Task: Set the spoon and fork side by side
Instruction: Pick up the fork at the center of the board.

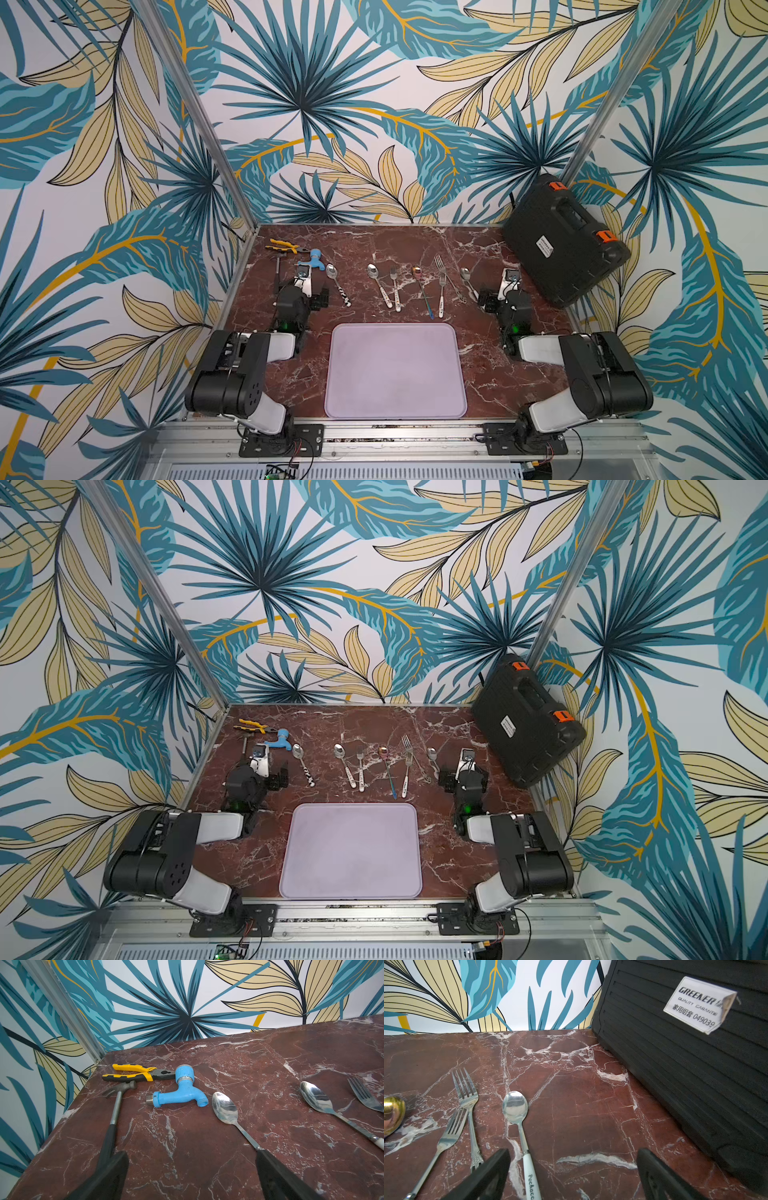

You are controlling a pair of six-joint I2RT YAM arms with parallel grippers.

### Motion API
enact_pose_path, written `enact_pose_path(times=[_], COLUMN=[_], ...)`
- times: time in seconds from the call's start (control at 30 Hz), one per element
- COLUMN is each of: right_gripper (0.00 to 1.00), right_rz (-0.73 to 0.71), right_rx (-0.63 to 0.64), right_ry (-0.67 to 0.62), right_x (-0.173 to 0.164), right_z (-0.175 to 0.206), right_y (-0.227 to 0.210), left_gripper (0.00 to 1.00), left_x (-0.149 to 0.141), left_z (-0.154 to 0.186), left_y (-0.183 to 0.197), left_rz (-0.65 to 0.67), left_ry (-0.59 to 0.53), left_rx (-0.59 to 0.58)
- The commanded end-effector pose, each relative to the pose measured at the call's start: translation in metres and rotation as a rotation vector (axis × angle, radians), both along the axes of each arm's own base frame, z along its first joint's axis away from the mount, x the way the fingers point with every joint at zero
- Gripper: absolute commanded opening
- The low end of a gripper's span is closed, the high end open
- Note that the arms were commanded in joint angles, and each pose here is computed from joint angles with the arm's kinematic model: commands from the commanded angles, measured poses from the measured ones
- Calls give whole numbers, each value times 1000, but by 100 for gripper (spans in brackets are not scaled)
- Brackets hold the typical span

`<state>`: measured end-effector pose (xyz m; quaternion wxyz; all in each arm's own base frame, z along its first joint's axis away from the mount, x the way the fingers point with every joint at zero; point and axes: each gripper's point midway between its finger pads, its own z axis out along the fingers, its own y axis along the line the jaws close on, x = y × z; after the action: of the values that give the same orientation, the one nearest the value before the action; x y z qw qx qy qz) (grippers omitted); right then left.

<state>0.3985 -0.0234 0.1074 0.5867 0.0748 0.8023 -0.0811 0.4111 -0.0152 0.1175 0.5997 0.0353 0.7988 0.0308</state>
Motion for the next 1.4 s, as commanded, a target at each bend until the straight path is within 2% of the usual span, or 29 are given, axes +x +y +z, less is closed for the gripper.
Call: enact_pose_path(times=[0.0, 0.2, 0.37, 0.5, 0.57, 0.63, 0.67, 0.73, 0.83, 1.03, 1.1, 1.27, 1.37], right_gripper=[100, 100, 99, 100, 100, 99, 100, 99, 99, 91, 89, 89, 85], right_rz=[6, 3, -44, -27, -30, -116, -138, -29, 73, 203, 237, 297, 322], right_rx=[-4, -9, 2, 148, 233, 339, 369, 397, 428, 379, 361, 315, 318], right_ry=[-7, -18, 48, 88, 138, 184, 217, 256, 306, 471, 522, 615, 667], right_x=[-3, -3, -2, 0, 2, -1, -3, 1, -2, -11, -15, -24, -25], right_z=[3, 7, 40, 69, 82, 84, 84, 88, 92, 84, 78, 54, 38], right_y=[0, -1, -7, 4, 11, 7, 6, 23, 44, 89, 107, 151, 177], left_gripper=[100, 100, 100, 100, 100, 100, 100, 100, 100, 100, 100, 100, 100], left_x=[-7, -7, -10, -13, -15, -18, -24, -42, -35, -26, -26, -30, -32], left_z=[-4, -4, 12, 46, 68, 85, 87, 80, 74, 63, 55, 33, 25], left_y=[0, 0, 15, 20, 31, 38, 47, 72, 64, 28, 22, -3, -18], left_rz=[-3, -2, 93, 132, 218, 286, 368, 584, 491, 332, 318, 258, 238], left_ry=[13, 13, 7, 16, 24, 36, 54, 94, 179, 344, 378, 480, 525], left_rx=[6, 5, 4, -16, -95, -180, -249, -424, -564, -642, -672, -669, -634])
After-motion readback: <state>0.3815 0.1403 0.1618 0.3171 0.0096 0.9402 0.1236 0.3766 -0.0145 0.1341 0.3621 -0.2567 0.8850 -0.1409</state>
